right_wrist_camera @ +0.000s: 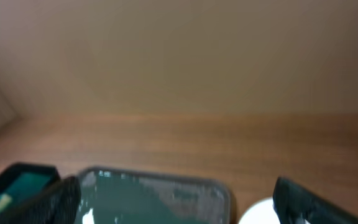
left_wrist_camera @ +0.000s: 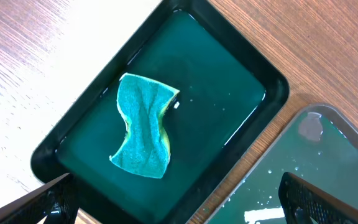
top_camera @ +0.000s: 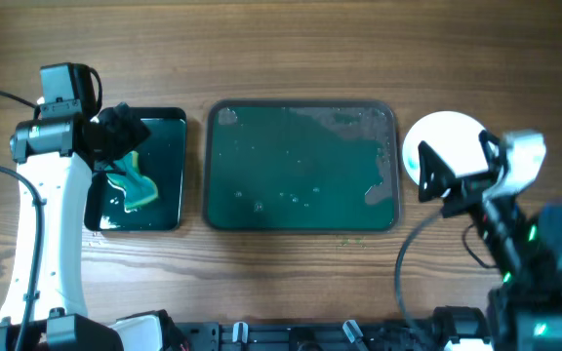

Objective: Clean dirty plates on tray and stack at the side

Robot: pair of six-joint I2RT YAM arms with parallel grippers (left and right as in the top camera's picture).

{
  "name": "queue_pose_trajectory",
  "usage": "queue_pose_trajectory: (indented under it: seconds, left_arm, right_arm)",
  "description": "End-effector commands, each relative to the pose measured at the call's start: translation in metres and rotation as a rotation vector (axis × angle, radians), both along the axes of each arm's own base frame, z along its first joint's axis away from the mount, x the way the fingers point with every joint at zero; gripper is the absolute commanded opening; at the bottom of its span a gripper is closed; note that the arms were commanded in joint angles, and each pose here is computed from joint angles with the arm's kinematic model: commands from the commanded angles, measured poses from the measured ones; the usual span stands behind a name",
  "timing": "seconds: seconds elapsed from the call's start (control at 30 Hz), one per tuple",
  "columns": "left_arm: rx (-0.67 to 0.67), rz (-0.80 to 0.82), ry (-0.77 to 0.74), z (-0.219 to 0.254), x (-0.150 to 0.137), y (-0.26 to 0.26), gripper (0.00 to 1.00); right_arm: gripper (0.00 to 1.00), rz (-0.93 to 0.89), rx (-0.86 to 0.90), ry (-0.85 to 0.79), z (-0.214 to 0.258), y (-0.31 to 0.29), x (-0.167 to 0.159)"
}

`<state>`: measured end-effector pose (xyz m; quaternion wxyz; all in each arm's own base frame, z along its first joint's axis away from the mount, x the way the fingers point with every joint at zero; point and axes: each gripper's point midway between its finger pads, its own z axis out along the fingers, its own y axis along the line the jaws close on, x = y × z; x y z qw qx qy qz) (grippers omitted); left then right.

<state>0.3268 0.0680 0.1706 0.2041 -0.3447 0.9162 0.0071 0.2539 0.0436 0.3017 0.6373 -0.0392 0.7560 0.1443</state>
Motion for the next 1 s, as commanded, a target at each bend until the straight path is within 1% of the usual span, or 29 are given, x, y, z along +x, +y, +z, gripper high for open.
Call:
queue_pose_trajectory:
  seconds: [0.0, 0.1, 0.17, 0.2, 0.23, 0.27, 0.33, 0.4, 0.47, 0.5, 0.97]
  left_arm:
    - [-0.008, 0.002, -0.003, 0.001, 0.001, 0.0, 1.0]
    - [-0.008, 0.002, -0.003, 0.001, 0.001, 0.0, 1.0]
    - [-0.008, 0.002, -0.003, 0.001, 0.001, 0.0, 1.0]
    - [-0.008, 0.002, -0.003, 0.001, 0.001, 0.0, 1.0]
    - [-0.008, 0.002, -0.003, 0.001, 0.001, 0.0, 1.0]
    - [-0.008, 0.002, -0.003, 0.001, 0.001, 0.0, 1.0]
    - [-0.008, 0.002, -0.003, 0.001, 0.001, 0.0, 1.0]
    - [-0.008, 0.002, -0.003, 0.001, 0.001, 0.0, 1.0]
    - [-0.008, 0.002, -0.003, 0.001, 0.001, 0.0, 1.0]
    - [-0.008, 0.002, -0.003, 0.001, 0.001, 0.0, 1.0]
    - [-0.008, 0.002, -0.003, 0.001, 0.001, 0.0, 1.0]
  right_arm:
    - [1.0, -0.047, -0.025, -0.127, -0.036, -0.008, -0.013]
    - [1.0, -0.089, 0.0, -0.186, -0.073, -0.014, -0.015]
    - [1.0, -0.195, 0.13, -0.161, -0.102, -0.031, -0.011]
    - [1.0, -0.273, 0.227, -0.136, -0.116, -0.043, -0.009]
    - [1.0, -0.302, 0.26, -0.121, -0.123, -0.048, -0.008]
    - [1.0, -0.304, 0.262, -0.121, -0.125, -0.048, -0.007]
    - [1.0, -0.296, 0.21, -0.129, -0.125, -0.047, -0.007]
    - [1.0, -0.297, 0.21, -0.129, -0.125, -0.047, -0.007]
    - [1.0, -0.285, 0.124, -0.139, -0.125, -0.046, -0.007]
    - [1.0, -0.283, 0.111, -0.141, -0.125, -0.046, -0.007]
    - [1.0, -0.284, 0.11, -0.124, -0.129, -0.046, -0.006]
